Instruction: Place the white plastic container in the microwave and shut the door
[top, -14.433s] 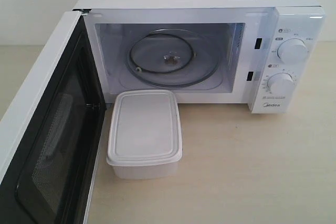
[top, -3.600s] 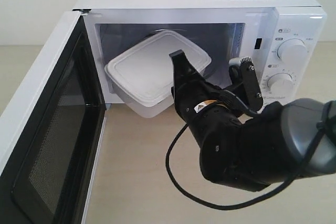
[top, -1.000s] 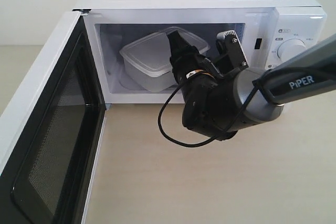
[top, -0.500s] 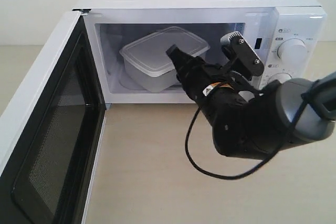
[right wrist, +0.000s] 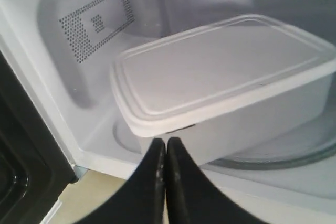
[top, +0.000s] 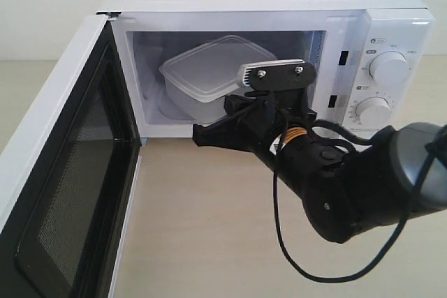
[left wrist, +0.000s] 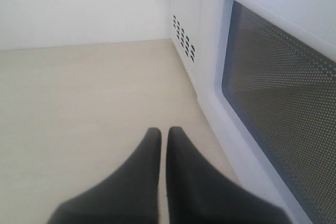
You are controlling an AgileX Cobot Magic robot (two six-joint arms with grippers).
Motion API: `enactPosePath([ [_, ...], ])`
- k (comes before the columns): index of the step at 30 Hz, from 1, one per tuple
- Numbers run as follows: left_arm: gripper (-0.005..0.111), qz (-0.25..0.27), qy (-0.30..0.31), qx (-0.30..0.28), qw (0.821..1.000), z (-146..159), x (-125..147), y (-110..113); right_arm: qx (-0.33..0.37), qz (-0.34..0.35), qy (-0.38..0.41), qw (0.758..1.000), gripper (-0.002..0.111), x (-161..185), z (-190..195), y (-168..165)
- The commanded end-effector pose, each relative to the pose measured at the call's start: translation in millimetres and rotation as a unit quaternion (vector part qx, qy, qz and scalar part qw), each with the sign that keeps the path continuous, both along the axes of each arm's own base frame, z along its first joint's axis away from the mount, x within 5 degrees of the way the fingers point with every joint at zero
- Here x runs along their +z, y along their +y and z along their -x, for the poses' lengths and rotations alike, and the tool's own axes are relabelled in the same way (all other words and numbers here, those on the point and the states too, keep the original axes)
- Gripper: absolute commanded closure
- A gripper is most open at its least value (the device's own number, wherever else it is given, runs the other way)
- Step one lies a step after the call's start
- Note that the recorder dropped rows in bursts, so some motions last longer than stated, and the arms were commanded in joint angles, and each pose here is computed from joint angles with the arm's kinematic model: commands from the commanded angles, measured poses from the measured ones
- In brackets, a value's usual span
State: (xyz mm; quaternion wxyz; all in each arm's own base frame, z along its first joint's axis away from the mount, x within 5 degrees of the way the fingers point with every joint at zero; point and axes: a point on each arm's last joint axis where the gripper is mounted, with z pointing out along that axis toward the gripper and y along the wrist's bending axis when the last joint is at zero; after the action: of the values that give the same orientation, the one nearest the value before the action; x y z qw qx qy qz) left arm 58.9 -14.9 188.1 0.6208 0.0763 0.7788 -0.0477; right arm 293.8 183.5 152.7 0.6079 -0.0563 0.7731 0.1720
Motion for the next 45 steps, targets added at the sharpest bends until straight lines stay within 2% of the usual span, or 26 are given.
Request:
enactPosePath([
  [1,0.103,-0.001,0.003,0.001,1.0,0,-1,0,0.02,0.013,-0.016,1.0,0.108,-6,-12,11],
  [15,0.103,-0.001,0.003,0.001,1.0,0,-1,0,0.026,0.038,-0.001,0.999,0.108,-36,-32,27],
  [21,0.103,-0.001,0.003,0.001,1.0,0,-1,0,0.01,0.032,-0.01,0.999,0.108,-21,-59,38],
  [24,0.103,-0.001,0.003,0.001,1.0,0,-1,0,0.005,0.034,0.01,0.999,0.108,-24,-74,37],
  [29,0.103,-0.001,0.003,0.001,1.0,0,-1,0,0.008,0.042,-0.01,0.999,0.108,-15,-83,42],
  [33,0.103,-0.001,0.003,0.001,1.0,0,-1,0,0.005,0.045,-0.011,0.999,0.108,-15,-84,42],
  [38,0.103,-0.001,0.003,0.001,1.0,0,-1,0,0.018,0.054,0.025,0.998,0.108,-19,-80,44],
  [45,0.103,-0.001,0.003,0.001,1.0,0,-1,0,0.016,0.056,0.029,0.998,0.108,-5,-56,37],
])
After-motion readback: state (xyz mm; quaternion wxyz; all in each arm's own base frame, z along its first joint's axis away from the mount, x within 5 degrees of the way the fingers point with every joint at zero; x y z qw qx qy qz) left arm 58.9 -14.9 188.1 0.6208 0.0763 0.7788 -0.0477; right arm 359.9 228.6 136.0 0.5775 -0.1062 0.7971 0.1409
